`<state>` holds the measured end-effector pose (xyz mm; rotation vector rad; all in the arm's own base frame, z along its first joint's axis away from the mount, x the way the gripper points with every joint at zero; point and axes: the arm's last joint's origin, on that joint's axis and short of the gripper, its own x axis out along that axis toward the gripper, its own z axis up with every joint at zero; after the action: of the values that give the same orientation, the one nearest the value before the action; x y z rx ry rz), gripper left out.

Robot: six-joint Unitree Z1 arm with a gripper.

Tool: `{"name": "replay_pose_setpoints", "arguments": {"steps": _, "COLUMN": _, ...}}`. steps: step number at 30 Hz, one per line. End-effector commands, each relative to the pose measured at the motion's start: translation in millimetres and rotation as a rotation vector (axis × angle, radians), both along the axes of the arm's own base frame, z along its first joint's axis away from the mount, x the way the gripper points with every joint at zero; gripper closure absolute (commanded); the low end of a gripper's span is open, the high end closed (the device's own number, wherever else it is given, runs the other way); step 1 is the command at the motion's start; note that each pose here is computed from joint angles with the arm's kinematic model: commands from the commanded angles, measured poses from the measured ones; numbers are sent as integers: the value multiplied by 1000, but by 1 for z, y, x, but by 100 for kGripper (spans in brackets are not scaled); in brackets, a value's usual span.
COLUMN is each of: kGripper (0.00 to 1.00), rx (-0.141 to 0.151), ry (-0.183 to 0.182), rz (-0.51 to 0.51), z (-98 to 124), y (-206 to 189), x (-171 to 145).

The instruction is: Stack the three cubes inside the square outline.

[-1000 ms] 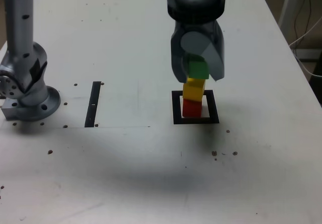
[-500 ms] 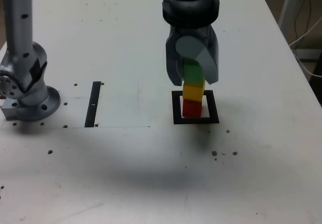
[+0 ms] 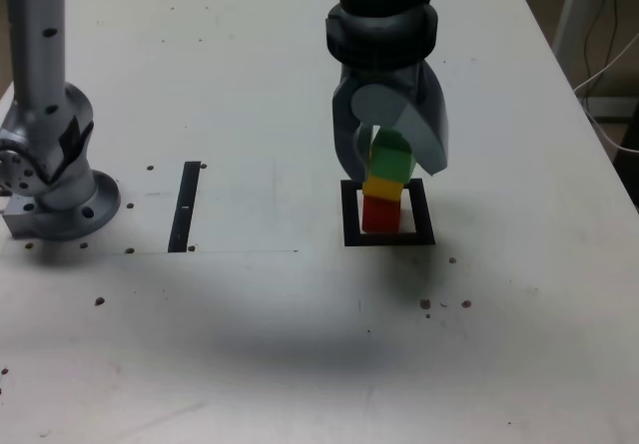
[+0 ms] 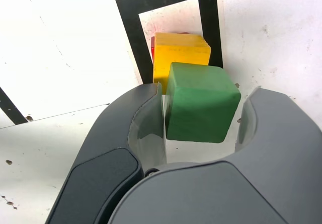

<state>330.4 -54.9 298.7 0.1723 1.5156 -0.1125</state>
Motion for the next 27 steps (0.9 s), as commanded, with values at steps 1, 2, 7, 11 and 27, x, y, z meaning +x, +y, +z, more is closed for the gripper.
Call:
{"name": "replay_pose_setpoints", "arguments": {"steps": 1, "kGripper": 1, "rx": -2, "ry": 3, "rz": -1, "z": -2, "y": 0, "x": 0}}
{"name": "replay_pose_setpoints", "arguments": {"steps": 2, "kGripper": 1, "rx": -2, "ry": 4, "rz": -1, "z": -2, "y": 1, "x": 0}}
{"name": "replay_pose_setpoints", "arguments": {"steps": 7, "kGripper": 1, "rx": -1, "ry": -6, "rz": -1, "z": 0, "y": 1, "x": -3}}
{"name": "replay_pose_setpoints", "arguments": {"steps": 11, "kGripper": 1, "rx": 3, "ry": -20, "rz": 0, "z": 5, "y": 2, "x": -9}}
{"name": "replay_pose_setpoints", "arguments": {"steps": 27, "kGripper": 0, "rx": 11, "ry": -37, "rz": 71, "z": 20, "y": 12, "x": -60}}
